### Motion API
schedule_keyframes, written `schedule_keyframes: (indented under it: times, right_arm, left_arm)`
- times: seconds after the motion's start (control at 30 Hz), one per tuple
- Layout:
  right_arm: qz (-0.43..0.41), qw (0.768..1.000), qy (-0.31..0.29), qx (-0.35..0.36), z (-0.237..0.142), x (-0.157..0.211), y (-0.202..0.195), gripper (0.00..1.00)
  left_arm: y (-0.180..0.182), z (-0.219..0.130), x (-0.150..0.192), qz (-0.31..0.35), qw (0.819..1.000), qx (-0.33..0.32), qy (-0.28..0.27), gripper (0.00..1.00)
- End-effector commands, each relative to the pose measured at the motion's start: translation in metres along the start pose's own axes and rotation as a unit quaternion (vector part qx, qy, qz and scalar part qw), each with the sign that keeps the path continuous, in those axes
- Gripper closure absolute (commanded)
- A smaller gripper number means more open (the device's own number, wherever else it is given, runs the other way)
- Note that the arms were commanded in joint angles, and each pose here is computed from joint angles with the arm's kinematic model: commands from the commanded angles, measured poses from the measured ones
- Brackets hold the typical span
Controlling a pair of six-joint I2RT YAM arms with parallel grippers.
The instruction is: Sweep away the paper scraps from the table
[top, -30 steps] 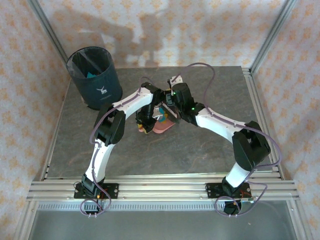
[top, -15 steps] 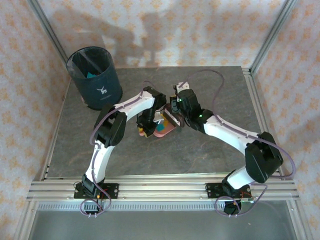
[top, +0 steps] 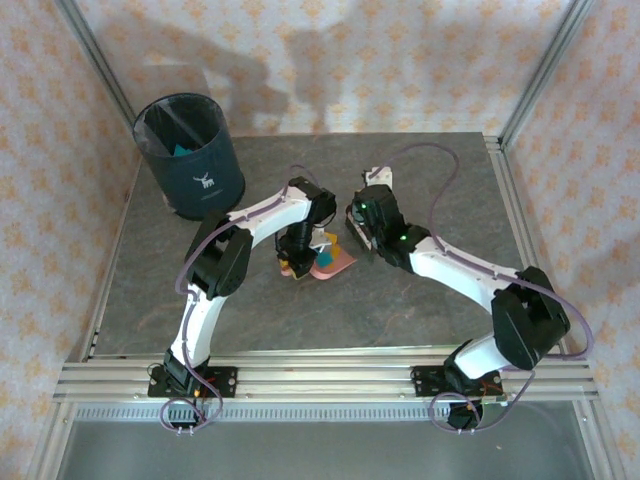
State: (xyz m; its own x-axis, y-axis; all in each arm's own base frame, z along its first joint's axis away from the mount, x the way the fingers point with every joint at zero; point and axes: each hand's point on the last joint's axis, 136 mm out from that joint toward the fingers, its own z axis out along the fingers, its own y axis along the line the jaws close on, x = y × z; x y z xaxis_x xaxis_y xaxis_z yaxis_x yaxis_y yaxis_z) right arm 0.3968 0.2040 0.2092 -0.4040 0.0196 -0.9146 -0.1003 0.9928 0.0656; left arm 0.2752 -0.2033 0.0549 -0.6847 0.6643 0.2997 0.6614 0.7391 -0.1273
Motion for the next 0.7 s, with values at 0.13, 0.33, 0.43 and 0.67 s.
schedule_keyframes:
  times: [0.13, 0.33, 0.43, 0.67]
  right_arm:
    - [-0.010, 0.996, 0.034, -0.083, 0.010, 0.008, 0.038, 1.00]
    - [-0.006, 0.991, 0.067, -0.117, 0.004, 0.021, 0.047, 1.00]
    - [-0.004, 0.989, 0.074, -0.124, -0.002, 0.024, 0.047, 1.00]
    - [0.000, 0.988, 0.073, -0.139, -0.015, 0.018, 0.047, 1.00]
  left_arm:
    - [-0.006, -0.002, 0.010, 0.012, 1.000, 0.005, 0.006, 1.00]
    - [-0.006, 0.000, 0.011, 0.011, 1.000, 0.006, 0.008, 1.00]
    - [-0.006, 0.000, 0.011, 0.012, 1.000, 0.004, 0.006, 1.00]
    - [-0.005, -0.002, 0.010, 0.012, 1.000, 0.003, 0.002, 1.00]
